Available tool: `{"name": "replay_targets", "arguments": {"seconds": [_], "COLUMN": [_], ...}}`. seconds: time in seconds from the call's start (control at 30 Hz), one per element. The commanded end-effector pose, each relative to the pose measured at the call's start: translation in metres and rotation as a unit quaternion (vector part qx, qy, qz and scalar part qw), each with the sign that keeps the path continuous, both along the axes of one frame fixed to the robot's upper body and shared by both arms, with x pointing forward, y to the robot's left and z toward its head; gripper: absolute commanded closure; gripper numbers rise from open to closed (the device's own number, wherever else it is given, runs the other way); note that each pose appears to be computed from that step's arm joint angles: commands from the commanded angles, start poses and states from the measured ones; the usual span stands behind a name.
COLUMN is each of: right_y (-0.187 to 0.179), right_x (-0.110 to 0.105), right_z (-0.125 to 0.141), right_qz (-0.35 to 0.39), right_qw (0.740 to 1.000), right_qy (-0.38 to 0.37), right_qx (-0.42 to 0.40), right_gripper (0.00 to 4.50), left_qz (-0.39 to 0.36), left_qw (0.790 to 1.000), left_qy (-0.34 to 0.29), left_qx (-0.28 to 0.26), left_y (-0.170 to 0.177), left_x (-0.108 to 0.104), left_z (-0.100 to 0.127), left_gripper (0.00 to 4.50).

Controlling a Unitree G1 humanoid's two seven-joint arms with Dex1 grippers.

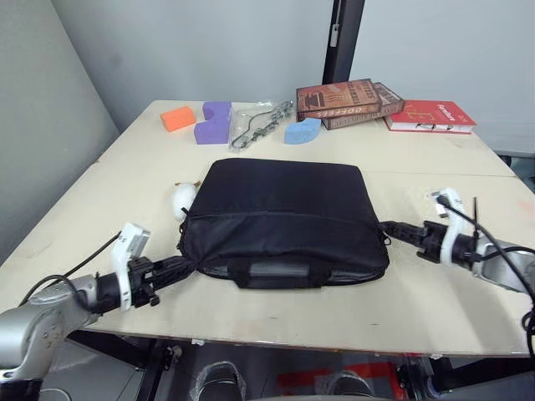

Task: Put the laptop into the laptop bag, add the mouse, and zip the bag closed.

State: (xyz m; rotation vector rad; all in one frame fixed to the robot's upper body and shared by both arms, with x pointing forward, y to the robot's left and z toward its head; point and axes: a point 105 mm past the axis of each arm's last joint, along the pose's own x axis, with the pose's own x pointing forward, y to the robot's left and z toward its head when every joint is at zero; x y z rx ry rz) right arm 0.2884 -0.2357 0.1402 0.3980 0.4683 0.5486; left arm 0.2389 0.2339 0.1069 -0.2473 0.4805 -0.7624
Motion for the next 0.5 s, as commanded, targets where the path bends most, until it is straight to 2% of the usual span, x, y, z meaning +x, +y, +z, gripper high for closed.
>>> {"name": "replay_targets", "arguments": {"seconds": [0.03,0.13,0.17,0.37,0.5], "right_y": [-0.001,0.008,0.008,0.022,0.036], "right_x": [-0.016,-0.034,-0.034,-0.026,-0.024], "right_z": [0.01,0.003,0.001,-0.014,-0.027], "right_qz": [0.03,0.063,0.06,0.05,0.059], "right_qw": [0.999,0.997,0.996,0.995,0.995], "right_qy": [-0.003,0.028,0.033,0.048,0.056], "right_qx": [0.023,0.043,0.048,0.073,0.063], "right_gripper": [0.91,0.0,0.0,0.0,0.0], "left_qz": [0.034,0.066,0.075,0.098,0.074], "left_qw": [0.999,0.997,0.996,0.994,0.997], "left_qy": [-0.026,-0.037,-0.04,-0.034,-0.017], "left_qx": [-0.003,-0.02,-0.02,-0.033,-0.015], "left_y": [0.027,0.038,0.037,0.014,-0.005], "left_x": [0.008,0.023,0.028,0.053,0.054], "left_z": [0.02,0.026,0.025,0.01,-0.004], "left_gripper": [1.39,0.36,0.02,0.02,0.02]}}
